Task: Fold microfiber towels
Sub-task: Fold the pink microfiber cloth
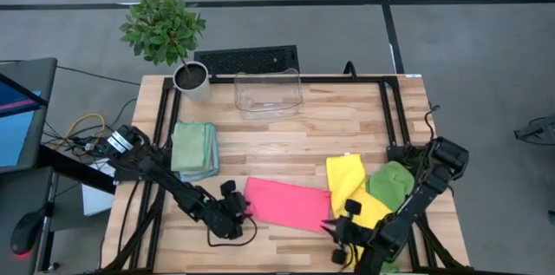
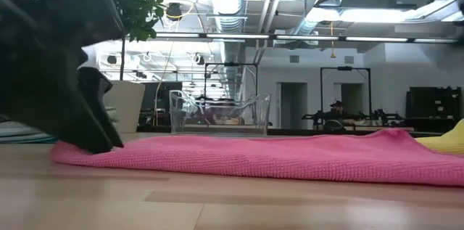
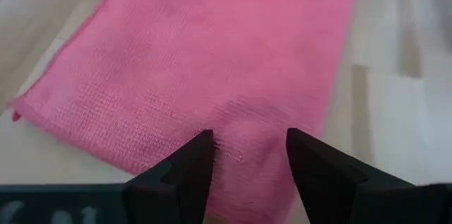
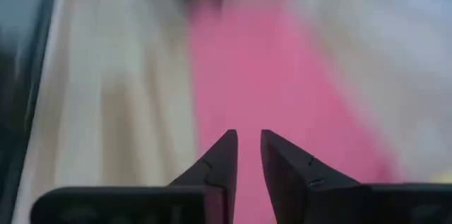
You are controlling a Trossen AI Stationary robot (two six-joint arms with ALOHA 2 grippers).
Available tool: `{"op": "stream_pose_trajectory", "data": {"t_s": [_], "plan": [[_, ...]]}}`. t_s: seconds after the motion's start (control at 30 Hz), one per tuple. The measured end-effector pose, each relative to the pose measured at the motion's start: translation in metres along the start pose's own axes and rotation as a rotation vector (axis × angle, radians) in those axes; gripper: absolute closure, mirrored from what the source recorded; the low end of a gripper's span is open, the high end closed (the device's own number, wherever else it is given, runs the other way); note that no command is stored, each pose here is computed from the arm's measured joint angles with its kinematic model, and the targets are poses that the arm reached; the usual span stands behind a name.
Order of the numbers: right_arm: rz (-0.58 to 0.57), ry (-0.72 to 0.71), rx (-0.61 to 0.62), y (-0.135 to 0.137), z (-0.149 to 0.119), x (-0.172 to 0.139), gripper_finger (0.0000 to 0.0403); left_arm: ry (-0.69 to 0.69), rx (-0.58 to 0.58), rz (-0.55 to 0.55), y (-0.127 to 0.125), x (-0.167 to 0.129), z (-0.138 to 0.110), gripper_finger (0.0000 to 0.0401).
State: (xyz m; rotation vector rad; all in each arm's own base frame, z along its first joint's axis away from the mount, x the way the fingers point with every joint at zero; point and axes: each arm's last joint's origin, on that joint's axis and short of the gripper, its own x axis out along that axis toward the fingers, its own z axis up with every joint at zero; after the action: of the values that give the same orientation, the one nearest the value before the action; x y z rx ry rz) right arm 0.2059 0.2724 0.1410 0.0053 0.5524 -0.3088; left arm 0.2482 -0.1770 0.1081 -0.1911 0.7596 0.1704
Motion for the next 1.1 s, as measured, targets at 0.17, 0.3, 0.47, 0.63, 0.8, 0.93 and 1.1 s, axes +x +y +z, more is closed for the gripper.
{"op": "stream_pose_trajectory", "data": {"t_s": [0.17, 0.3, 0.47, 0.63, 0.8, 0.93, 1.1], "plan": [[-0.043, -0.166, -0.001, 0.014, 0.001, 0.022, 0.0319, -0.038, -0.018, -0.001, -0.001, -0.005, 0.006, 0.0228], [-0.041, -0.166, 0.012, 0.028, -0.035, 0.055, 0.0333, -0.054, -0.022, 0.013, 0.000, -0.005, 0.007, 0.0228], [-0.032, -0.107, 0.133, 0.030, -0.068, 0.073, 0.0339, -0.030, -0.028, -0.032, -0.001, -0.012, 0.011, 0.0228], [-0.027, -0.093, 0.124, 0.030, -0.067, 0.071, 0.0340, -0.154, -0.065, -0.039, 0.000, -0.040, 0.033, 0.0228], [-0.027, -0.061, 0.052, 0.026, -0.056, 0.069, 0.0340, -0.330, -0.049, 0.119, 0.002, -0.049, 0.034, 0.0230], [-0.028, -0.047, 0.043, 0.024, -0.052, 0.071, 0.0340, -0.374, -0.081, 0.118, 0.000, -0.025, -0.003, 0.0249], [-0.039, -0.046, 0.036, 0.022, -0.052, 0.073, 0.0340, -0.362, -0.058, 0.089, -0.017, 0.014, -0.048, 0.0299]]}}
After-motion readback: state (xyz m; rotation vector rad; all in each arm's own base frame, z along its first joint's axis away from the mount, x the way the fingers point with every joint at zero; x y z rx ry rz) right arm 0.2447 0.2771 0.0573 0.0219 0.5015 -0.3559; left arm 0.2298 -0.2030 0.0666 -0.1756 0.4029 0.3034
